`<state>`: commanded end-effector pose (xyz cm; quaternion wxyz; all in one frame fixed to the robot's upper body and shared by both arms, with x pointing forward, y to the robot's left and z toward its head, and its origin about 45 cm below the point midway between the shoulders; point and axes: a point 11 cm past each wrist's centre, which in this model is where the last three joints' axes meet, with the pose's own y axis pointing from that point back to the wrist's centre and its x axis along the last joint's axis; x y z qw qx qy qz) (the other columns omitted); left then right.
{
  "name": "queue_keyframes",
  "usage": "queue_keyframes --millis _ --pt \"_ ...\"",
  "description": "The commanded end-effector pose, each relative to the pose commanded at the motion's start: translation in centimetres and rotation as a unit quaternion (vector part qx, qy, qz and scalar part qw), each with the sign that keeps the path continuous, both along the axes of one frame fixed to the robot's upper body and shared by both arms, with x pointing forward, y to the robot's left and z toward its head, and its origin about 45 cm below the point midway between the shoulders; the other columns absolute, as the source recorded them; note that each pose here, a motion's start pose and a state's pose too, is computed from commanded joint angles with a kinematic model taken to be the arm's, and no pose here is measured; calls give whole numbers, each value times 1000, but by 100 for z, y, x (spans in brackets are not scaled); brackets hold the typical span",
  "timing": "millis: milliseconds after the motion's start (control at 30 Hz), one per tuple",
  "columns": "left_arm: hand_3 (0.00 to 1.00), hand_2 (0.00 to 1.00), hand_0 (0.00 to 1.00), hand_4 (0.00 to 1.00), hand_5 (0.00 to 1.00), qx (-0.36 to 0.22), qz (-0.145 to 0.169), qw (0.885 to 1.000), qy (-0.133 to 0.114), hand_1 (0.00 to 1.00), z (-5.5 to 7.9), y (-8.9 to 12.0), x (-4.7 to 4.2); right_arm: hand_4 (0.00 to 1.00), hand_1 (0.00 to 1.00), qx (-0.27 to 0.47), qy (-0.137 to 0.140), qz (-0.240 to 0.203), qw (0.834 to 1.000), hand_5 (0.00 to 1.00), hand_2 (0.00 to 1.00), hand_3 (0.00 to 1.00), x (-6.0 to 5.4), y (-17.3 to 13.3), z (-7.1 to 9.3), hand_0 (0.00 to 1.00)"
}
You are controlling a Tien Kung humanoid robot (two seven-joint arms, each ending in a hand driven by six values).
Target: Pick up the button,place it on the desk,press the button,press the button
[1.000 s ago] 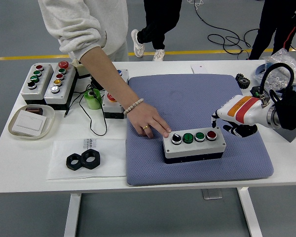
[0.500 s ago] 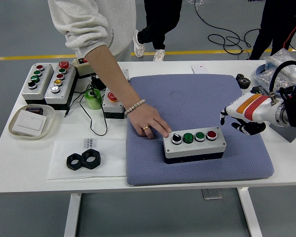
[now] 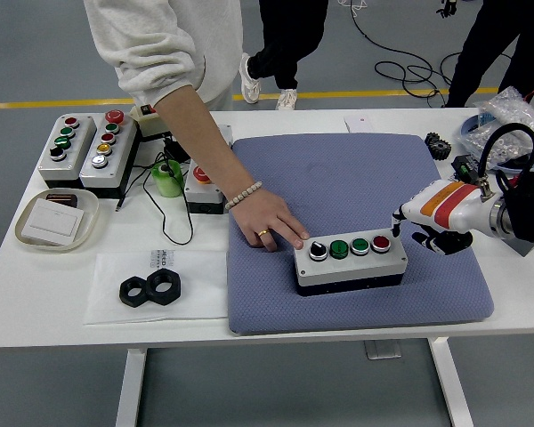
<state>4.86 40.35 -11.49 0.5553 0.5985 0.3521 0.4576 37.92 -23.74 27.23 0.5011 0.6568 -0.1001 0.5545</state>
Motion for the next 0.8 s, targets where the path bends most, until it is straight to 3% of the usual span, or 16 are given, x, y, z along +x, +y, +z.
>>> queue_keyframes --millis 800 --pt "893 984 742 604 998 1 2 1000 0 910 0 11 -28 394 87 2 5 -4 1000 2 104 675 21 14 -50 263"
